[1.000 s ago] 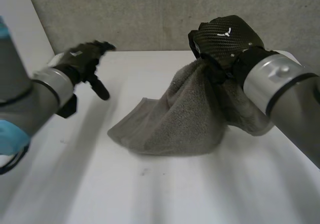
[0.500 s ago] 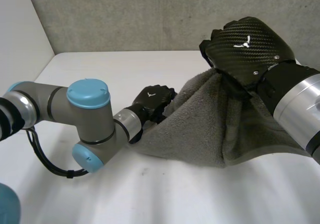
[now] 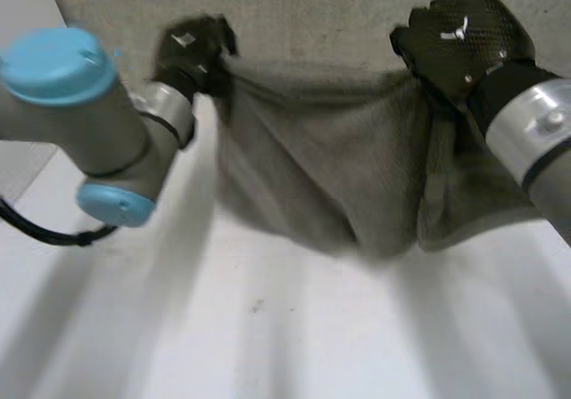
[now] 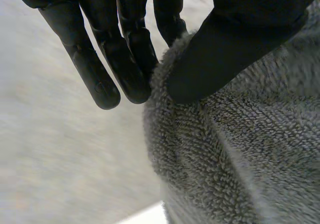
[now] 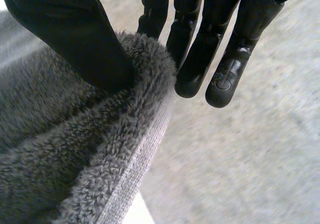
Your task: Fold the towel.
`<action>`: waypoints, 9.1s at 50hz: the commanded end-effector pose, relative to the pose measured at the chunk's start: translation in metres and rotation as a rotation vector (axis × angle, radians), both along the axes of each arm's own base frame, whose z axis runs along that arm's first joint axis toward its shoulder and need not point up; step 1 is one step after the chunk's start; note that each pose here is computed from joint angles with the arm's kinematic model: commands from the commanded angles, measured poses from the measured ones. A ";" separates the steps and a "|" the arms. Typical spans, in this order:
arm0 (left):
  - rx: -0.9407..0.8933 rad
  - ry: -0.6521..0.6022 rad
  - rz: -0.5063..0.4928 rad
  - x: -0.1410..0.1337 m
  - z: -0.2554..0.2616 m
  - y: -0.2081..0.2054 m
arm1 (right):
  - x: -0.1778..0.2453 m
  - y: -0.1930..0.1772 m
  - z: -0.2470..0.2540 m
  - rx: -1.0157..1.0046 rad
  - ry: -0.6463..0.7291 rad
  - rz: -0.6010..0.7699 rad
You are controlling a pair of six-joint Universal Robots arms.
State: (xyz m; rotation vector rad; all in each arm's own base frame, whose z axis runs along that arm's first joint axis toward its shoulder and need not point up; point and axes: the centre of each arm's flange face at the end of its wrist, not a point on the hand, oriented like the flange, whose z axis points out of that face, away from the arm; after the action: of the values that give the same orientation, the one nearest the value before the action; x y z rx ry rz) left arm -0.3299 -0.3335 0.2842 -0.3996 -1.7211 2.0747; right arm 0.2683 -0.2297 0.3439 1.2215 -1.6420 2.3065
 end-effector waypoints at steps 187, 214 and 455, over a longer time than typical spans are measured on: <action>0.157 -0.489 0.077 0.112 -0.041 0.080 | -0.078 -0.056 -0.179 0.778 -0.150 -0.158; 0.034 -0.259 -0.006 0.088 0.037 0.111 | -0.018 -0.036 -0.214 0.847 -0.202 -0.009; 0.207 -0.661 0.131 0.098 -0.105 0.003 | -0.075 -0.121 -0.143 0.514 0.280 -0.301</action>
State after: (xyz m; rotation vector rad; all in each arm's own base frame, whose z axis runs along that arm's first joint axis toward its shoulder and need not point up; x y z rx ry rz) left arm -0.2160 -0.2922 0.1842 -1.0416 -2.4461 1.8234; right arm 0.1746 -0.3162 0.2118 1.2822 -2.2963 1.4218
